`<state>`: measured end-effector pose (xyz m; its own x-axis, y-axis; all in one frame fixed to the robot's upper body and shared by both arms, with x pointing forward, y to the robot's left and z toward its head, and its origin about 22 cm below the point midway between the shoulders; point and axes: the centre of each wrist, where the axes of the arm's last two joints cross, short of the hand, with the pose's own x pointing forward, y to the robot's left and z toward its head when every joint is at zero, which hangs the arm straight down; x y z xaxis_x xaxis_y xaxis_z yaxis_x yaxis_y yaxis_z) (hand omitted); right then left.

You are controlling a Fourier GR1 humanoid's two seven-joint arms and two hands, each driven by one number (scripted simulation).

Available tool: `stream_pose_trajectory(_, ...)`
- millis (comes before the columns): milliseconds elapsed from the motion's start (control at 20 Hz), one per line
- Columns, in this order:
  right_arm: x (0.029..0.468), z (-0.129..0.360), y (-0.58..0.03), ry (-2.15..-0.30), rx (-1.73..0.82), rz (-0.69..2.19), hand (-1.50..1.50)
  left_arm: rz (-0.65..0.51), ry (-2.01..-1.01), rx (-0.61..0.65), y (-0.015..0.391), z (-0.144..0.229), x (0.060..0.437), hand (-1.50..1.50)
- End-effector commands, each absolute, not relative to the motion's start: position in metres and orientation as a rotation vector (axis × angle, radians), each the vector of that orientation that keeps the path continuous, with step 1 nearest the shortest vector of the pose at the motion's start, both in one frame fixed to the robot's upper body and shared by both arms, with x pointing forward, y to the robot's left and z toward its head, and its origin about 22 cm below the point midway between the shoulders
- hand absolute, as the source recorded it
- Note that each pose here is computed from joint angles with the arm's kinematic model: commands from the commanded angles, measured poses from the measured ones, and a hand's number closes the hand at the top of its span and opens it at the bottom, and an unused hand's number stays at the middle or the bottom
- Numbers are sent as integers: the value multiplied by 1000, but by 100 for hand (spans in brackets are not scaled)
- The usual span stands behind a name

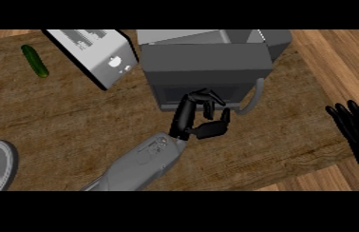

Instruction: Pick up the milk, place it into the microwave and close the microwave

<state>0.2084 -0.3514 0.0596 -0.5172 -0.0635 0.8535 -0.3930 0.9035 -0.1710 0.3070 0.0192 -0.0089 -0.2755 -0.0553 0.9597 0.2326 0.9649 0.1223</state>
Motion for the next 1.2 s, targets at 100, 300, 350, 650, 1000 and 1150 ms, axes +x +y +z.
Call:
stream_pose_trajectory(100, 220, 84, -359, -2129, 308, 475, -150, -173, -1838, -41, 14, 15, 328, -150)
stream_pose_trajectory(300, 228, 139, -381, -2240, -16, 687, 150, -132, -1792, 22, 18, 12, 335, -150)
stream_pose_trajectory(350, 231, 144, -381, -2261, -45, 693, 150, -77, -1786, 24, 17, 18, 338, -150)
stream_pose_trajectory(650, 234, 159, -386, -2263, -148, 759, 150, 3, -1808, 17, 15, 26, 339, -150)
stream_pose_trajectory(1000, 241, 170, -388, -2281, -194, 777, 150, 35, -1794, -1, 13, 29, 341, -150)
stream_pose_trajectory(1150, 243, 169, -386, -2287, -200, 768, 150, 53, -1791, -2, 12, 32, 342, -150)
